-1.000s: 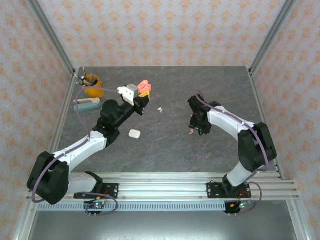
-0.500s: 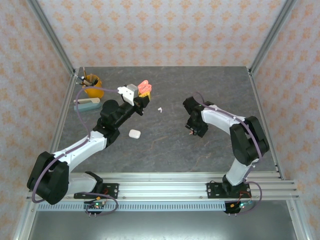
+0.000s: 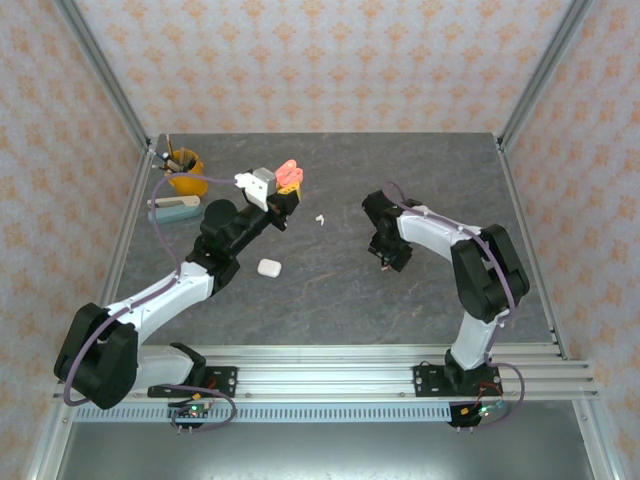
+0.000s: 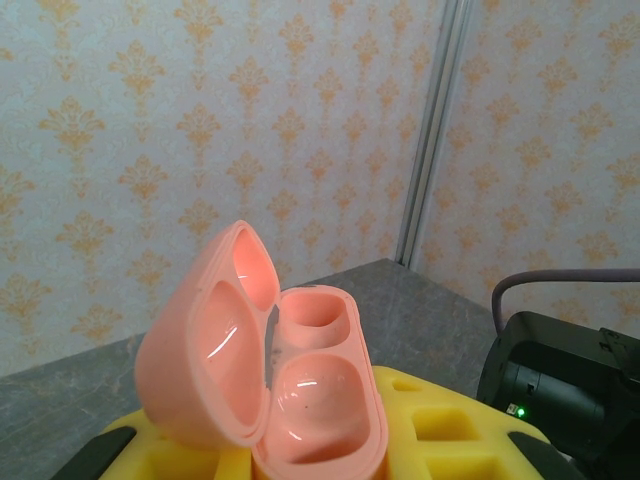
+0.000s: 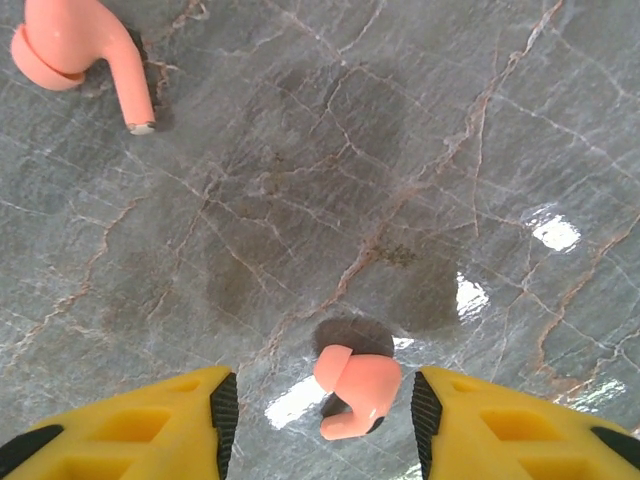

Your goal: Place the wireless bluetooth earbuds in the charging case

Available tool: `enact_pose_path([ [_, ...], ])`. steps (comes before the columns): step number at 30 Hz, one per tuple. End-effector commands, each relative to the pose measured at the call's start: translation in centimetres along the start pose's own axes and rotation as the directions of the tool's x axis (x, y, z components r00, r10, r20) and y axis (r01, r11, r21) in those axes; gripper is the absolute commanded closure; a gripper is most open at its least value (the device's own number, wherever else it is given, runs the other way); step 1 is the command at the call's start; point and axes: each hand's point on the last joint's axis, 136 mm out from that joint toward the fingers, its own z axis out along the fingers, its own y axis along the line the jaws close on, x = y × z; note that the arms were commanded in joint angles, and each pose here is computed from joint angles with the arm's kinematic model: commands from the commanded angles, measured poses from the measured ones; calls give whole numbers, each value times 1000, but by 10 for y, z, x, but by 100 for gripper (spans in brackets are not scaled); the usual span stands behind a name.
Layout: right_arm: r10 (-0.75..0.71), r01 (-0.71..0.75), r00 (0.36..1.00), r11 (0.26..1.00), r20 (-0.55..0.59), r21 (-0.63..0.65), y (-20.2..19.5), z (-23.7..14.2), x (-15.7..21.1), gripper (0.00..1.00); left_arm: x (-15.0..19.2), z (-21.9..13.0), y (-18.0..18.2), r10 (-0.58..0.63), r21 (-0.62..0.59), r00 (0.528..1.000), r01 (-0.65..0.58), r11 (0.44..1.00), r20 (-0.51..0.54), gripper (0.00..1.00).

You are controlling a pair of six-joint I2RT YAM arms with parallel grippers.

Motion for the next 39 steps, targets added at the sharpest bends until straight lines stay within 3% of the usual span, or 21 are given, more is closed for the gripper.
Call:
enact_pose_path([
  [1,10,-10,1000,1000,17,25,-2,1,-2,50,-18,1,-1,7,16,998,-8,1000,61,100],
  [17,23,-22,1000,999,-1,48,-14,15,6,55,-18,2,-3,1,23,998,-2,1000,59,100],
  [31,20,-20,1000,999,-1,26,-14,24,8,70,-16,1,-3,4,23,999,-5,1000,50,100],
  [39,-42,45,997,998,65,-43,-12,11,-1,75,-16,0,-4,10,29,999,-12,1000,45,100],
])
